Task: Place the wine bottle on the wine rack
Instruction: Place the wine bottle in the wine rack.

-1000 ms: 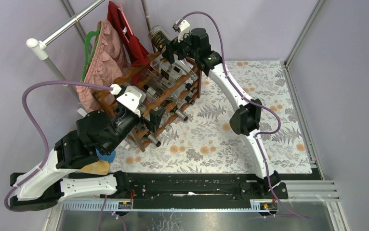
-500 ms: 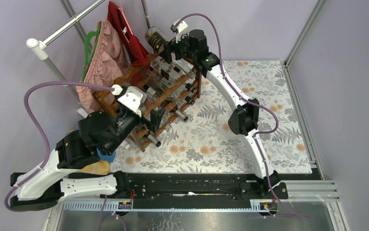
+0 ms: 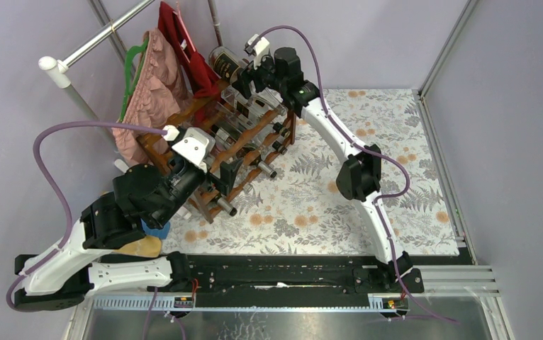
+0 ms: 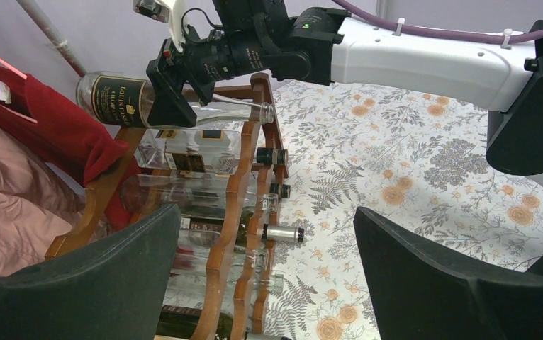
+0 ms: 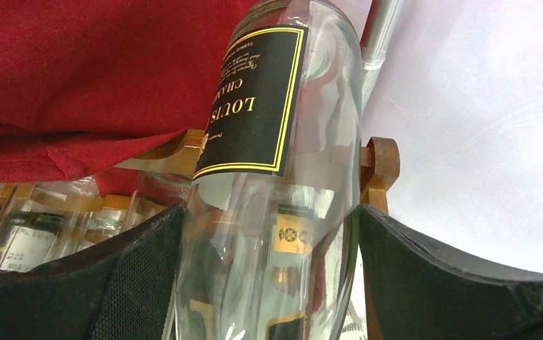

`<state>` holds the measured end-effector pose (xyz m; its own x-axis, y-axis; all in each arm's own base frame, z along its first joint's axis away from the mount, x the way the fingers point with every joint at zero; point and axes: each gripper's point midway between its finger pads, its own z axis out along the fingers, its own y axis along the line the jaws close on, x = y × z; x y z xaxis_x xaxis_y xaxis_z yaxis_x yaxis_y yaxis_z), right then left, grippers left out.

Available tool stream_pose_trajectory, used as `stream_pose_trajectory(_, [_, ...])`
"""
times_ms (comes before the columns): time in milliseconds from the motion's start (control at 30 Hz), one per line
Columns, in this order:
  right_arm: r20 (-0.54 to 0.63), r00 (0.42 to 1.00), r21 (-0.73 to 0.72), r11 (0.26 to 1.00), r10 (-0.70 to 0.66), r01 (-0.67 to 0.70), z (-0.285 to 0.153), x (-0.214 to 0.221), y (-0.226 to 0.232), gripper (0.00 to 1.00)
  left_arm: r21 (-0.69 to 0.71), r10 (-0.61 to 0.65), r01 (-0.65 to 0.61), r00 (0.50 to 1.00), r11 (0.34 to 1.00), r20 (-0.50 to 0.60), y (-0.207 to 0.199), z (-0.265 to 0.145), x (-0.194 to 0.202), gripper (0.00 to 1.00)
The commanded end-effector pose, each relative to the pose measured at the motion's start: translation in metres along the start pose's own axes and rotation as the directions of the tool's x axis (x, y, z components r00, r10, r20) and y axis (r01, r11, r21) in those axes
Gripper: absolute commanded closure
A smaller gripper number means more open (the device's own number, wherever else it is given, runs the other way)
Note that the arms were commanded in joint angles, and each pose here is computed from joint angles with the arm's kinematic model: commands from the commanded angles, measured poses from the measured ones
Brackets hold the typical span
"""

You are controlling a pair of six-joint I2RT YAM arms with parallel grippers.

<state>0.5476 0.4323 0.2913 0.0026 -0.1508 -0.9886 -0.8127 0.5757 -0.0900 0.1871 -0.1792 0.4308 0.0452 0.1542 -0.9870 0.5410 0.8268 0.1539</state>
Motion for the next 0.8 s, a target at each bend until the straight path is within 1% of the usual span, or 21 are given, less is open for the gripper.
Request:
stream_pose_trajectory(0, [0.041,0.998,-0.022,0.998,-0.052,0.053,-0.005,-0.028,0.022,0.97,-0.003,-0.019,0.019,0.998,1.0,0.056,0.003,-0.001,-0.016,0.01])
stream_pose_trajectory(133, [0.031,0.998,-0.012,0.998,-0.06,0.06,-0.011,-0.031,0.022,0.97,0.004,-0.023,0.023,0.998,1.0,0.058,0.002,-0.002,-0.016,0.01])
stream_pose_trajectory(233, [0.021,0.998,-0.011,0.998,-0.066,0.066,-0.016,-0.031,0.021,0.91,0.01,-0.027,0.026,0.998,1.0,0.06,0.001,-0.002,-0.017,0.01])
stream_pose_trajectory(333, [0.025,0.998,-0.015,0.998,-0.066,0.066,-0.02,-0.036,0.023,0.82,0.018,-0.027,0.026,0.998,1.0,0.058,-0.001,-0.001,-0.016,0.01])
stream_pose_trajectory(433, [0.041,0.997,-0.019,0.998,-0.061,0.062,-0.023,-0.045,0.024,0.71,0.026,-0.029,0.027,0.998,0.999,0.057,-0.003,0.0,-0.016,0.01])
stream_pose_trajectory(533, [0.053,0.997,-0.011,0.998,-0.061,0.062,-0.022,-0.051,0.023,0.66,0.031,-0.031,0.03,0.998,0.999,0.056,-0.005,0.001,-0.017,0.01])
stream_pose_trajectory(600, [0.056,0.997,-0.004,0.998,-0.06,0.06,-0.021,-0.052,0.021,0.61,0.034,-0.036,0.034,0.998,0.999,0.059,-0.005,0.001,-0.018,0.01])
stream_pose_trajectory(767, [0.073,0.996,-0.008,0.999,-0.05,0.05,-0.023,-0.059,0.023,0.41,0.043,-0.046,0.043,0.997,0.998,0.064,-0.007,0.0,-0.021,0.01])
